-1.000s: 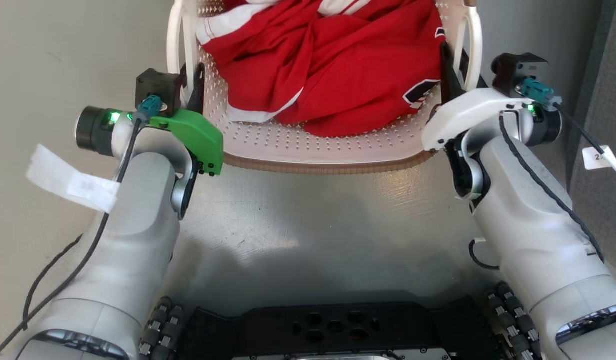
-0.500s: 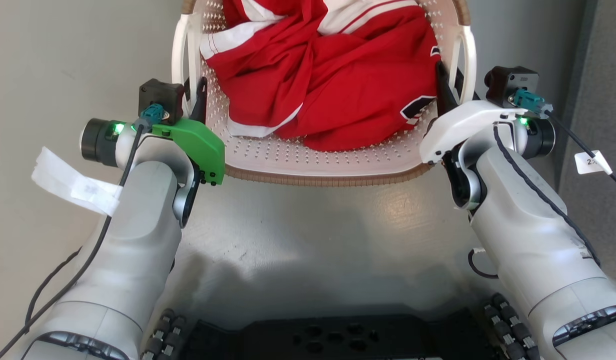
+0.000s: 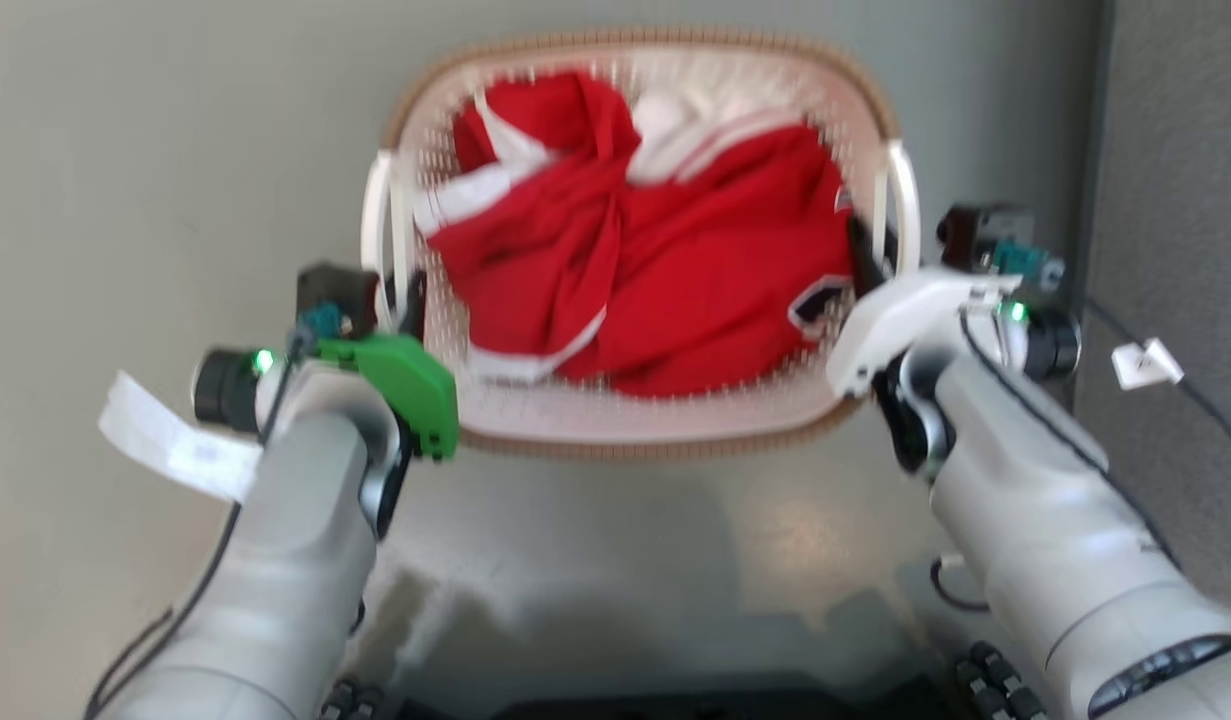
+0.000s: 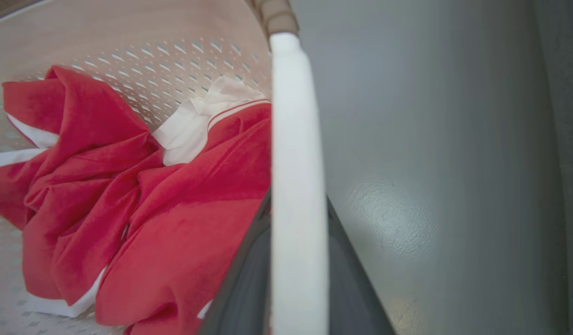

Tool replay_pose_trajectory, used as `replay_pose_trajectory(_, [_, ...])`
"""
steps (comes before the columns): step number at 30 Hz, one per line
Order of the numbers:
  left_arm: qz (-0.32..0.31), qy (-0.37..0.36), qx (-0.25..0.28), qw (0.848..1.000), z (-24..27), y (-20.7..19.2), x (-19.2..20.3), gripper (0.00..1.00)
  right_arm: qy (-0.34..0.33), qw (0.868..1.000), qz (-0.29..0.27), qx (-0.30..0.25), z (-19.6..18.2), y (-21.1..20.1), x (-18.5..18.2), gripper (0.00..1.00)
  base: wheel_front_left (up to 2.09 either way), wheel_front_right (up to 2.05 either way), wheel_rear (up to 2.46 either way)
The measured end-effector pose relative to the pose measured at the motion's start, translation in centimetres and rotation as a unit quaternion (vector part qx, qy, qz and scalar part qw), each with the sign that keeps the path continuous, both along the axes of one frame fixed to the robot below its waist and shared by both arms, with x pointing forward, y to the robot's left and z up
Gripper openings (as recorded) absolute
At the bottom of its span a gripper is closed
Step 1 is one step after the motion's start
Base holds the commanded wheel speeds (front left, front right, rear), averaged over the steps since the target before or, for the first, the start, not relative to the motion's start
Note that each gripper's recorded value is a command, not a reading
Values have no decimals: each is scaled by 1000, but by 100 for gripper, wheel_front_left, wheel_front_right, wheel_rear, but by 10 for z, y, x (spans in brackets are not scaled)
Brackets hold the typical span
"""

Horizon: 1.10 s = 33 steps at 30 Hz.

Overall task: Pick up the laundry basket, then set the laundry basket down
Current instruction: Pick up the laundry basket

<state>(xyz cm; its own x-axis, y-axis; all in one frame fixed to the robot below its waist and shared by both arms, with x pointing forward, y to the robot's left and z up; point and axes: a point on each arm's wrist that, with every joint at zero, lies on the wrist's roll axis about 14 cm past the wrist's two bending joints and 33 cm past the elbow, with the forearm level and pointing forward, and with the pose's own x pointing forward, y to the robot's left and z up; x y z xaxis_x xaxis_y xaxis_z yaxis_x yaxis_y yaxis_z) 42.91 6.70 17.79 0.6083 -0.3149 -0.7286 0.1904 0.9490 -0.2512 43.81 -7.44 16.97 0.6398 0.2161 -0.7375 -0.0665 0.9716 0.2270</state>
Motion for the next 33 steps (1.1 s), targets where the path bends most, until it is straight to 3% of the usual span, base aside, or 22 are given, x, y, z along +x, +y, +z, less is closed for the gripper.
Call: replay_pose_trajectory(33, [7, 51, -12, 999, 79, 0, -102, 0, 83, 996, 33, 26, 82, 8, -107, 0, 0, 0, 0])
